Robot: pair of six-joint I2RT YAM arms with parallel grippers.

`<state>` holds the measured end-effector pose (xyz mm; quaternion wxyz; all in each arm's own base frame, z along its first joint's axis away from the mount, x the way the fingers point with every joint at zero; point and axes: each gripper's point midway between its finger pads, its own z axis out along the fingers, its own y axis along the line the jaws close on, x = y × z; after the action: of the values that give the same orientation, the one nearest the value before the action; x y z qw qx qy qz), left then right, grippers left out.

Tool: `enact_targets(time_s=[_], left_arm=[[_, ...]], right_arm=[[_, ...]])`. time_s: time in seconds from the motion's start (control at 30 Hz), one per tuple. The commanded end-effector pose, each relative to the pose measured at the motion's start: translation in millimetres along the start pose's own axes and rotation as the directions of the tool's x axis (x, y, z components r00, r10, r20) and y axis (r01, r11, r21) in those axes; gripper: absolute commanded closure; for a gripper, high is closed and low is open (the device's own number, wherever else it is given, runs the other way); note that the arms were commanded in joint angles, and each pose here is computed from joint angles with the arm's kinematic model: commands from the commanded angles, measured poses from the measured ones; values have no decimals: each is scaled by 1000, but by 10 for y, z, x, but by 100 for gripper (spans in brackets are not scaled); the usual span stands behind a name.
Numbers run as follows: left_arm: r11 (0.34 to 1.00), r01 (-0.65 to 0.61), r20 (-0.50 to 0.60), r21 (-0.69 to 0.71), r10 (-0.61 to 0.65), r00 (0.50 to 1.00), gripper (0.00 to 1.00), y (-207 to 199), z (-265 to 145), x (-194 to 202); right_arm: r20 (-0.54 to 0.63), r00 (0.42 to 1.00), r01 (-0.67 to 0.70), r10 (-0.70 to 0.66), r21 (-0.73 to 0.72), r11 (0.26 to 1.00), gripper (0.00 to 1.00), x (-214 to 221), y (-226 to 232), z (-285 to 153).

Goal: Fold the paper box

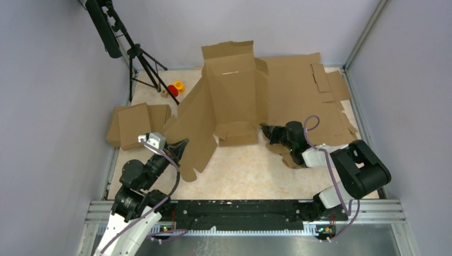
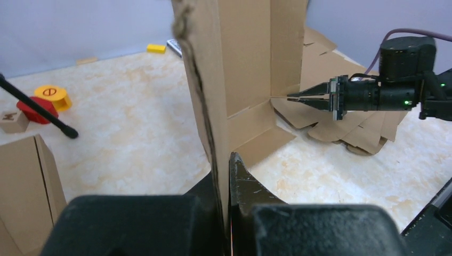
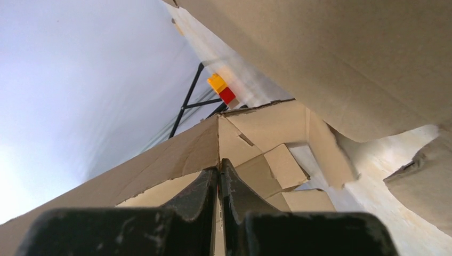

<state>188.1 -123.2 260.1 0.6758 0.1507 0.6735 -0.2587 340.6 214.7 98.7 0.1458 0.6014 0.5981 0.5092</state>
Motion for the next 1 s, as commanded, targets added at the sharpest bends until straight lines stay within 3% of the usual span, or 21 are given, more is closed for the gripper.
enact_targets(time_s=[0.0, 0.3, 0.43, 0.57, 0.73, 0.97], left_arm=[[994, -51, 94, 93, 43, 995, 100, -165, 15, -225], [995, 85, 58, 43, -87, 995, 100, -78, 102, -26], [996, 82, 23, -32, -81, 996, 99, 59, 131, 64], [992, 26, -100, -125, -39, 994, 98, 234, 140, 216], [992, 38, -128, -118, -53, 990, 98, 223, 177, 298], [994, 0, -146, -105, -16, 989, 99, 214, 118, 300]], right_arm=[[-81, 997, -18, 13, -58, 998, 96, 278, 290, -4], [-38, 977, 209, -211, -50, 977, 96, 440, 112, 197], [-52, 965, 254, -258, -70, 965, 96, 373, -95, 329], [-65, 956, 277, -286, -119, 953, 97, 373, -185, 458], [-81, 946, 298, -313, -153, 942, 96, 447, -294, 611], [-46, 840, 540, -540, -8, 842, 87, 503, -531, 706]])
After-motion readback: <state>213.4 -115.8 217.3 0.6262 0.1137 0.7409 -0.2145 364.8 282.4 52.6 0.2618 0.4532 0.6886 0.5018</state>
